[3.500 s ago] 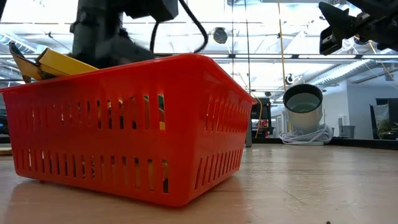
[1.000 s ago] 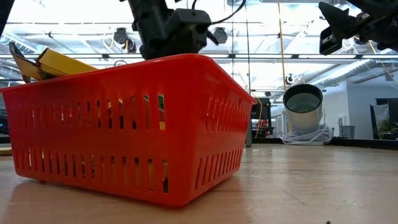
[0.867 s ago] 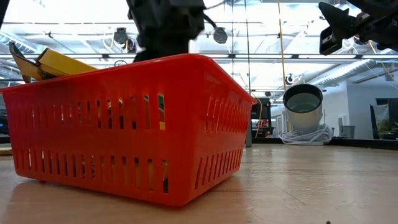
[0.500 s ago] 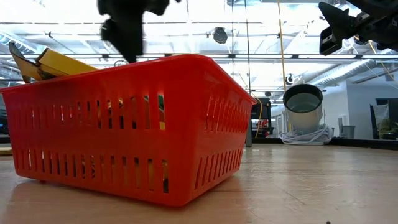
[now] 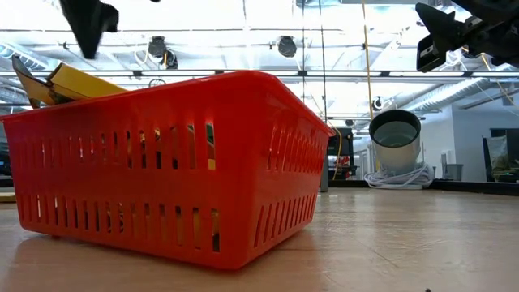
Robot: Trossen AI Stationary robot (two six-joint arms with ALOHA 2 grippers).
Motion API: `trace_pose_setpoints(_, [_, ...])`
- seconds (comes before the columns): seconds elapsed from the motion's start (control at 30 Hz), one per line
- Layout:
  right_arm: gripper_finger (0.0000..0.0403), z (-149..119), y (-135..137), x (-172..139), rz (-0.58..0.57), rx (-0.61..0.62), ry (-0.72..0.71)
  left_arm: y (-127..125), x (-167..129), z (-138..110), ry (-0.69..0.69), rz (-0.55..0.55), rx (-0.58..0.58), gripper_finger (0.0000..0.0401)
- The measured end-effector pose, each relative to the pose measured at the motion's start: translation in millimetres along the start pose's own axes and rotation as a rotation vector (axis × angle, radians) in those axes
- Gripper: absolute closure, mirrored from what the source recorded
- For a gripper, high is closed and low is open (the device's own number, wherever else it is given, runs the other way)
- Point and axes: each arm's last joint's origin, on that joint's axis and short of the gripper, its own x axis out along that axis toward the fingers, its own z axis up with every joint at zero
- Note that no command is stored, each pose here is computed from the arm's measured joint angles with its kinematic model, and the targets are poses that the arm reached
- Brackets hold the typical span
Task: Pick & Place Office Desk Supplies
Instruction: Put the blue basket on the shelf
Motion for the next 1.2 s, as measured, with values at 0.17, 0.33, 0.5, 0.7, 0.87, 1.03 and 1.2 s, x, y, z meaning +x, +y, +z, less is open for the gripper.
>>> trace_pose_setpoints(0.17, [0.0261,0,0,0,0.0,0.0,-0.001,-3,-8,-19,0.022,0.012,0.094,0.0183])
trace_pose_setpoints(0.33, [0.0261,0,0,0,0.0,0.0,0.0,0,-23,-37,-0.02,0.009,0.177,0.0183])
trace_pose_setpoints(0.5, [0.0261,0,0,0,0.0,0.0,0.0,11,-39,-60,-0.027,0.054,0.27,0.0183])
trace_pose_setpoints(0.7, [0.0261,0,0,0,0.0,0.0,0.0,24,-41,-95,-0.037,0.006,0.452,0.0183])
trace_pose_setpoints(0.87, [0.0261,0,0,0,0.0,0.0,0.0,35,-23,-124,0.009,-0.139,0.553,0.0183])
trace_pose_setpoints(1.03, [0.0261,0,0,0,0.0,0.0,0.0,40,-1,-142,0.037,-0.227,0.579,0.0183])
trace_pose_setpoints(1.2, [0.0261,0,0,0,0.0,0.0,0.0,37,19,-146,-0.014,-0.23,0.566,0.0183])
